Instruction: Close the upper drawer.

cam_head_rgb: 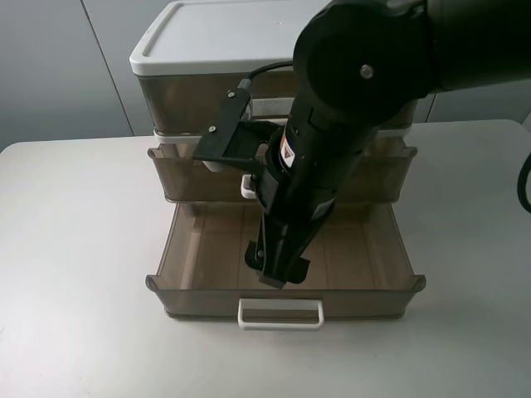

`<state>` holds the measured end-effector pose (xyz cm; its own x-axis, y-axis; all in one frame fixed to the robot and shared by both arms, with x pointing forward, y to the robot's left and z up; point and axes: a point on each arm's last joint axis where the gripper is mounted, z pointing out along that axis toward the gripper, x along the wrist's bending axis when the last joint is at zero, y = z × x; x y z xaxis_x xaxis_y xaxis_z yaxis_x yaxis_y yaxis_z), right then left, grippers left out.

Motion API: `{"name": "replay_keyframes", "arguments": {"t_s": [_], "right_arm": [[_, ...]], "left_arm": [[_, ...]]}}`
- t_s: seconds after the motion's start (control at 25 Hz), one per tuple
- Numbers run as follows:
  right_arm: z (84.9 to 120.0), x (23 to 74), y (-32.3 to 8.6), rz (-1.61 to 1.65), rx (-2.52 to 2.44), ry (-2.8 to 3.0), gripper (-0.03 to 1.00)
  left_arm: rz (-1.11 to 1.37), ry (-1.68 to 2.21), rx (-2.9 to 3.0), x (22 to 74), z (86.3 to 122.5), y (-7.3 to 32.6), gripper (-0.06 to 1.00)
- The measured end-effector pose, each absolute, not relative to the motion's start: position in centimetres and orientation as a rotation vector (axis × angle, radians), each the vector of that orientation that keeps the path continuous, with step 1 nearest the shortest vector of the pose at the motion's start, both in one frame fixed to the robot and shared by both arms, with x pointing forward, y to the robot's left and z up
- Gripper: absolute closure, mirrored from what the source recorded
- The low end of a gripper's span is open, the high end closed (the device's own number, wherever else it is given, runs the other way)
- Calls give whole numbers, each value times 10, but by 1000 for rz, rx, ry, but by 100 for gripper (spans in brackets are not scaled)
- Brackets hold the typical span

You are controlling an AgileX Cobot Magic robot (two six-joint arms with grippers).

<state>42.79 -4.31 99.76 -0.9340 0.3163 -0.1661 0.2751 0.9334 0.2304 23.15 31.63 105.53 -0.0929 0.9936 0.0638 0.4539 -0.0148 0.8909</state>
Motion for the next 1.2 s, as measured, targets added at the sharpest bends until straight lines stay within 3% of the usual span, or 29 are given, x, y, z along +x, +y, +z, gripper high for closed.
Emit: {"name": "replay_keyframes", "arguments": {"t_s": [0.4, 0.88, 1.2], "right_arm": [[1003, 446, -42, 383, 363, 2734, 29], [1015, 423, -45, 385, 414, 2843, 29], [997, 423, -32, 420, 411, 2905, 29]], "left_arm": [[1059, 1614, 1530, 231, 1055, 316, 20], [1059, 1614, 1530, 231, 1055, 316, 20], [1059, 1614, 1530, 231, 1055, 316, 20]]}}
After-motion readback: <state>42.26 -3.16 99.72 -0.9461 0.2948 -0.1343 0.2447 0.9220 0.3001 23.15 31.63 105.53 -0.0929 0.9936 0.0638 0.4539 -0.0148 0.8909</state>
